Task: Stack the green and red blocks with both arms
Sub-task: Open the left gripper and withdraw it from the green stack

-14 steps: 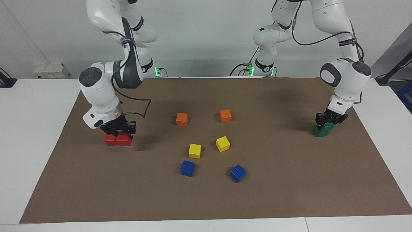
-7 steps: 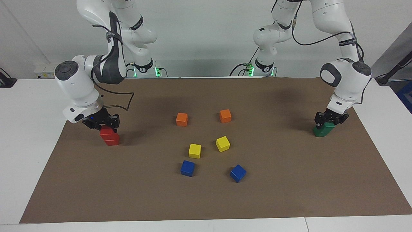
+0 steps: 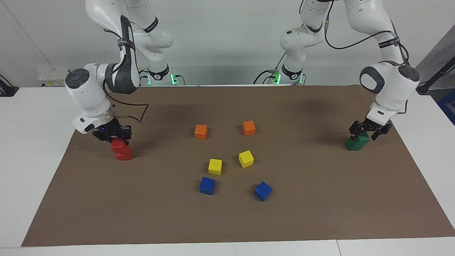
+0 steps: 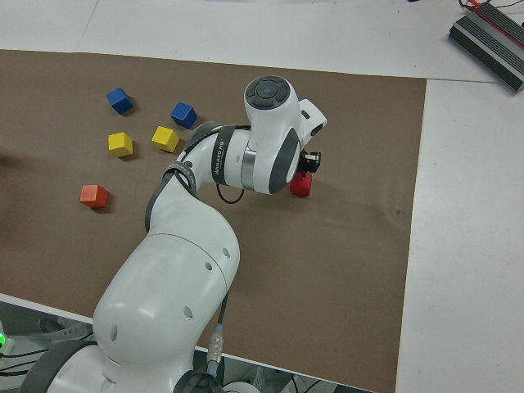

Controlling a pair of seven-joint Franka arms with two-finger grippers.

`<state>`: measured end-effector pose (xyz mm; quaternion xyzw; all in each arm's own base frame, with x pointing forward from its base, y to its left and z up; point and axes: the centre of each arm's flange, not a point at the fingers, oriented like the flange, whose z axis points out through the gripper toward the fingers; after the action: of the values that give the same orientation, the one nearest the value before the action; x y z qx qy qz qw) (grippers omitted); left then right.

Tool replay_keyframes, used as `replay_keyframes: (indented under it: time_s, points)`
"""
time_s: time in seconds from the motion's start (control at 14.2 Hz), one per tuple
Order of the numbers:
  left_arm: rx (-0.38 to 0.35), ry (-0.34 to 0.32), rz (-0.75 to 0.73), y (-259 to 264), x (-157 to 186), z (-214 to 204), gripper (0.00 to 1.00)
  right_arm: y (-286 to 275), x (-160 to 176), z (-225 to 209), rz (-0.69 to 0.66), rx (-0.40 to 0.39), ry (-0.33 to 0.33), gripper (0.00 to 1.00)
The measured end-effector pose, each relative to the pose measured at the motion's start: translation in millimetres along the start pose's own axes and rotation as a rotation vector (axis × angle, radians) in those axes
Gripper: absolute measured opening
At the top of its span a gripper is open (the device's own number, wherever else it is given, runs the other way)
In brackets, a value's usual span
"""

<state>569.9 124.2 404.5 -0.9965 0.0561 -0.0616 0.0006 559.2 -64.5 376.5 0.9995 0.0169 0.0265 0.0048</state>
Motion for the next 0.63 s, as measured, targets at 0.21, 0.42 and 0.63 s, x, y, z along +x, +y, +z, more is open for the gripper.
replay_keyframes:
  time_s: [0.21,0.42,0.63]
  points:
    - [-0.012,-0.02,0.006,-1,18,-49,1.0,4,0,1,0.007,-0.003,0.02,0.55]
    - [-0.008,0.004,-0.011,4,22,-82,1.0,4,0,1,0.013,-0.004,0.03,0.55]
    - [-0.008,0.011,-0.053,20,17,-110,1.0,4,-1,4,0.035,-0.003,0.026,0.55]
